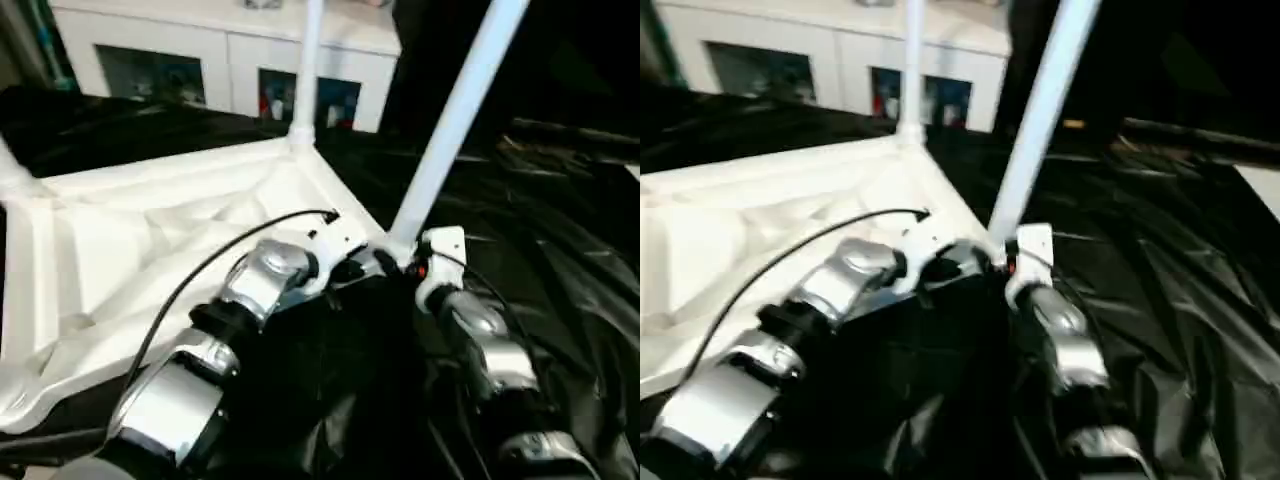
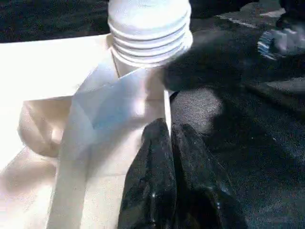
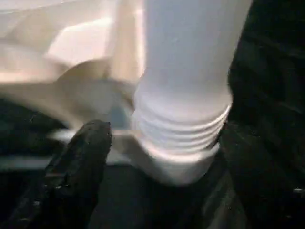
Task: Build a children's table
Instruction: Rotate leg to tighten
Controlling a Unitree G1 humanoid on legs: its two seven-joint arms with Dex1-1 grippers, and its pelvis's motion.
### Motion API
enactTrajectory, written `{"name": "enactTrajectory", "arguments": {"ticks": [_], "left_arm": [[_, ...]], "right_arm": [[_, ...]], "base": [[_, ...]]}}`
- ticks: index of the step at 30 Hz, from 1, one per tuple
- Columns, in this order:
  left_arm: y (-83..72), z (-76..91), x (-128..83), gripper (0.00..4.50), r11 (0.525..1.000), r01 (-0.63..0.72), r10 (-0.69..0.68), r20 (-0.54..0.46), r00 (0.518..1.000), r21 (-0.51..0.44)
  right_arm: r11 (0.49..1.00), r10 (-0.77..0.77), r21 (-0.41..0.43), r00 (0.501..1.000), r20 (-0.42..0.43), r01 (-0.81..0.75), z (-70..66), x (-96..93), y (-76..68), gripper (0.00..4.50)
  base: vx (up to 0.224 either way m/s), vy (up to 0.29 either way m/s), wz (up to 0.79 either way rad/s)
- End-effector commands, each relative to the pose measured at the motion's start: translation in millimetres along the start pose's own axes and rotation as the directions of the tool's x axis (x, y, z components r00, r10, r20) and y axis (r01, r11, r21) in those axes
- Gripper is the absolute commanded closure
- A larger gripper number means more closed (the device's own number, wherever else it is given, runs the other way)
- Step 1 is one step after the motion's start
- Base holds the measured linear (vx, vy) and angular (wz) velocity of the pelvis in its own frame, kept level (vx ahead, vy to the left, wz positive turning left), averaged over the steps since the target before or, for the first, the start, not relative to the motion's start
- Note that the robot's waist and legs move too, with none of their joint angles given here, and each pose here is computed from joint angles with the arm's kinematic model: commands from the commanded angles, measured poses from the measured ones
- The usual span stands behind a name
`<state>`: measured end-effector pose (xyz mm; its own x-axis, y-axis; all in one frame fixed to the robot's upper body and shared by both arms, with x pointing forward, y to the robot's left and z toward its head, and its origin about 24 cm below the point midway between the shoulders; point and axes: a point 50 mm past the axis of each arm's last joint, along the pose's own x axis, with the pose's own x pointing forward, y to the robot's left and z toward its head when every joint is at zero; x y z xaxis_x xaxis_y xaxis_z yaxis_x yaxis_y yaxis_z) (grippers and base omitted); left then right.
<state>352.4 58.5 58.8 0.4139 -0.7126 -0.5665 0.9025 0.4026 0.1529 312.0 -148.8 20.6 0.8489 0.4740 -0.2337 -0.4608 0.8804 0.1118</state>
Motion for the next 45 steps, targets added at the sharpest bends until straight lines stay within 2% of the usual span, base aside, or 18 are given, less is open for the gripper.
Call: {"name": "enactTrajectory", "arguments": {"ticks": [1, 3, 6, 11, 12, 17, 20, 30, 32, 33, 34, 36, 38, 43, 45], "left_arm": [[-9.0, -19.2, -1, 4.50, 0.995, 0.097, -0.096, -0.059, 0.994, 0.025], [-12.3, -22.4, -9, 4.50, 0.980, 0.183, -0.180, -0.046, 0.983, 0.082], [-15.4, -25.1, -18, 4.50, 0.962, 0.256, -0.254, -0.034, 0.967, 0.098], [-22.0, -29.1, -28, 4.50, 0.927, 0.352, -0.351, -0.030, 0.936, 0.126], [-21.8, -31.9, -31, 4.50, 0.925, 0.357, -0.356, -0.038, 0.934, 0.129], [-21.6, -34.8, -36, 4.50, 0.921, 0.367, -0.365, -0.042, 0.930, 0.131], [-22.0, -36.7, -42, 4.50, 0.917, 0.376, -0.373, -0.048, 0.926, 0.131], [-21.8, -36.6, -48, 4.50, 0.908, 0.387, -0.380, -0.071, 0.922, 0.158], [-21.3, -36.2, -48, 4.50, 0.909, 0.382, -0.374, -0.074, 0.924, 0.167], [-19.8, -35.4, -47, 4.23, 0.917, 0.362, -0.355, -0.072, 0.932, 0.167], [-16.9, -33.1, -45, 4.23, 0.934, 0.326, -0.322, -0.053, 0.945, 0.147], [-16.8, -32.7, -44, 3.92, 0.935, 0.326, -0.322, -0.053, 0.945, 0.140], [-16.6, -32.6, -44, 3.83, 0.933, 0.322, -0.316, -0.063, 0.947, 0.161], [-14.4, -33.4, -44, 3.83, 0.933, 0.324, -0.316, -0.070, 0.946, 0.159], [-13.2, -33.6, -44, 4.10, 0.933, 0.324, -0.316, -0.073, 0.946, 0.154]], "right_arm": [[0.987, 0.154, -0.040, 0.988, 0.009, -0.153, 7.3, -5.4, 8.2, 0.59], [0.975, 0.215, -0.064, 0.976, 0.012, -0.214, 11.7, -19.1, 0.8, 0.59], [0.963, 0.257, -0.092, 0.966, 0.017, -0.254, 16.3, -28.2, -3.5, 0.59], [0.942, 0.319, -0.109, 0.948, 0.010, -0.317, 18.6, -34.9, -2.4, 0.59], [0.929, 0.351, -0.119, 0.936, -0.012, -0.350, 16.6, -37.0, 0.5, 0.59], [0.908, 0.393, -0.137, 0.918, -0.053, -0.397, 12.1, -40.2, 4.7, 0.59], [0.893, 0.418, -0.144, 0.905, -0.079, -0.426, 8.9, -42.3, 7.2, 0.95], [0.881, 0.426, -0.171, 0.897, -0.120, -0.441, 7.0, -44.9, 4.6, 1.69], [0.881, 0.425, -0.173, 0.897, -0.122, -0.441, 7.1, -45.1, 4.2, 1.72], [0.880, 0.420, -0.184, 0.899, -0.126, -0.437, 7.1, -45.2, 3.7, 1.73], [0.881, 0.412, -0.195, 0.902, -0.127, -0.430, 7.2, -45.1, 3.3, 1.73], [0.882, 0.412, -0.196, 0.903, -0.126, -0.430, 7.5, -45.0, 3.6, 1.74], [0.881, 0.413, -0.197, 0.902, -0.125, -0.431, 7.7, -45.2, 4.4, 1.74], [0.880, 0.414, -0.198, 0.902, -0.121, -0.431, 7.4, -45.7, 5.8, 1.74], [0.880, 0.415, -0.198, 0.902, -0.121, -0.431, 7.1, -46.0, 6.2, 1.74]], "base": [[0.000, 0.000, 0.00], [0.000, 0.000, 0.00], [0.000, 0.000, 0.00], [0.000, 0.000, 0.00], [0.000, 0.000, 0.00], [0.000, 0.000, 0.00], [0.000, 0.000, 0.00], [0.000, 0.000, 0.00], [0.000, 0.000, 0.00], [0.000, 0.000, 0.00], [0.000, 0.000, 0.00], [0.000, 0.000, 0.00], [0.000, 0.000, 0.00], [0.000, 0.000, 0.00], [0.000, 0.000, 0.00]]}}
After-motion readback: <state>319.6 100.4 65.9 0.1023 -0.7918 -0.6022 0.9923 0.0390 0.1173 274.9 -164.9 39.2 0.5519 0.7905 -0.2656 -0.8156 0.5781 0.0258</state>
